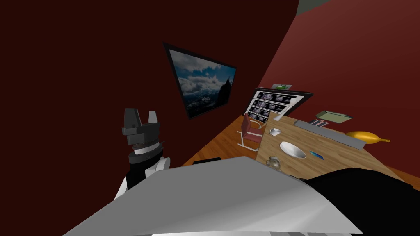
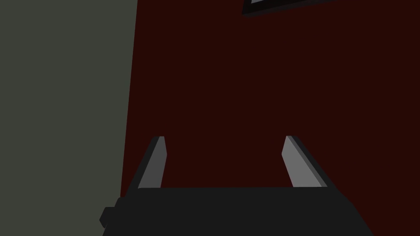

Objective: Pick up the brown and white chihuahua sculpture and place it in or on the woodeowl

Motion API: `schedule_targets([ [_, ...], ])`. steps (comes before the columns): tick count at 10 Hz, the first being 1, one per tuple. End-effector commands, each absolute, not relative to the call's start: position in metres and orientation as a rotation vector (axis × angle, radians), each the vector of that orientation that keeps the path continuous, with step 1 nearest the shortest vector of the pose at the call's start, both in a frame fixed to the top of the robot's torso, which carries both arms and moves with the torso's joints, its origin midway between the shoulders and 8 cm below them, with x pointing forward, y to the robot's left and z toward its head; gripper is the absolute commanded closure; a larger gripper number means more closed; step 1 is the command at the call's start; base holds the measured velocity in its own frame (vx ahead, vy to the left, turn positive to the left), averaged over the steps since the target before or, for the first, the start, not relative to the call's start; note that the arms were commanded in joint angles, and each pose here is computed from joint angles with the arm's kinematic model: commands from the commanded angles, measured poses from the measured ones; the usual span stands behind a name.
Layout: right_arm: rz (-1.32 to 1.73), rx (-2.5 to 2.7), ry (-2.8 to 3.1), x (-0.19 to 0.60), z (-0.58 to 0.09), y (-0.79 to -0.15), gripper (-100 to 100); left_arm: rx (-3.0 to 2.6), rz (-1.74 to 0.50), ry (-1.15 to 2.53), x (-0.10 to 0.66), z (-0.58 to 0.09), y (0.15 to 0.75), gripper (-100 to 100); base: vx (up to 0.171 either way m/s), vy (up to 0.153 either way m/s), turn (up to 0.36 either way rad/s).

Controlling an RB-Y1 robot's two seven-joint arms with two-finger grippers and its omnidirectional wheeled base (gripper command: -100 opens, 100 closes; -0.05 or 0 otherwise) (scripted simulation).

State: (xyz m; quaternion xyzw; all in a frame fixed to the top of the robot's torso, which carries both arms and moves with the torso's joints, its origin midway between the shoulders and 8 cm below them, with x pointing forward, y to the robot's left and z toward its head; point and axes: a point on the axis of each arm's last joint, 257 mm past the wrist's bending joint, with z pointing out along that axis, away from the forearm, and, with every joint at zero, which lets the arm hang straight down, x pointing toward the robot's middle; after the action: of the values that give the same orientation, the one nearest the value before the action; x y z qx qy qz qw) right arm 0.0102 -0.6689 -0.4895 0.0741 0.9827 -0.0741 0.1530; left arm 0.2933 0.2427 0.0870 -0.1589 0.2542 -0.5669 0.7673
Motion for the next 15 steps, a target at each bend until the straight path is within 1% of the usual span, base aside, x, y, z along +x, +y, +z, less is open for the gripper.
schedule_targets([
  [1,-0.212,0.212,2.818,0.01,-0.489,-0.669,100,-0.345,-1.231,0.552,0.293,0.087,0.243,0,0.021,0.003,-0.002],
  [2,-0.214,0.211,2.819,0.01,-0.489,-0.669,0,-0.345,-1.231,0.552,0.293,0.087,0.243,0,0.0,0.0,0.0],
  [3,-0.217,0.209,2.758,0.041,-0.477,-0.678,100,-0.345,-1.231,0.552,0.293,0.087,0.243,0,-0.086,0.084,-0.075],
  [5,-0.218,0.209,2.737,0.052,-0.472,-0.681,100,-0.345,-1.231,0.552,0.293,0.087,0.243,0,-0.129,0.119,-0.051],
  [6,-0.22,0.207,2.692,0.075,-0.461,-0.687,100,-0.345,-1.231,0.552,0.293,0.087,0.243,0,-0.12,0.074,-0.073],
  [7,-0.22,0.207,2.692,0.075,-0.461,-0.687,100,-0.345,-1.231,0.552,0.293,0.087,0.243,0,-0.09,0.063,-0.034],
  [10,-0.221,0.202,2.588,0.126,-0.433,-0.699,100,-0.345,-1.231,0.552,0.293,0.087,0.243,0,-0.115,0.088,-0.065],
  [11,-0.221,0.202,2.588,0.126,-0.433,-0.699,100,-0.345,-1.231,0.552,0.293,0.087,0.243,0,-0.116,0.062,-0.017],
  [13,-0.218,0.191,2.528,0.155,-0.414,-0.705,100,-0.345,-1.231,0.552,0.293,0.087,0.243,0,-0.124,0.046,-0.06],
  [15,-0.216,0.18,2.508,0.165,-0.404,-0.708,100,-0.345,-1.231,0.552,0.293,0.087,0.243,0,-0.114,0.003,-0.031],
])
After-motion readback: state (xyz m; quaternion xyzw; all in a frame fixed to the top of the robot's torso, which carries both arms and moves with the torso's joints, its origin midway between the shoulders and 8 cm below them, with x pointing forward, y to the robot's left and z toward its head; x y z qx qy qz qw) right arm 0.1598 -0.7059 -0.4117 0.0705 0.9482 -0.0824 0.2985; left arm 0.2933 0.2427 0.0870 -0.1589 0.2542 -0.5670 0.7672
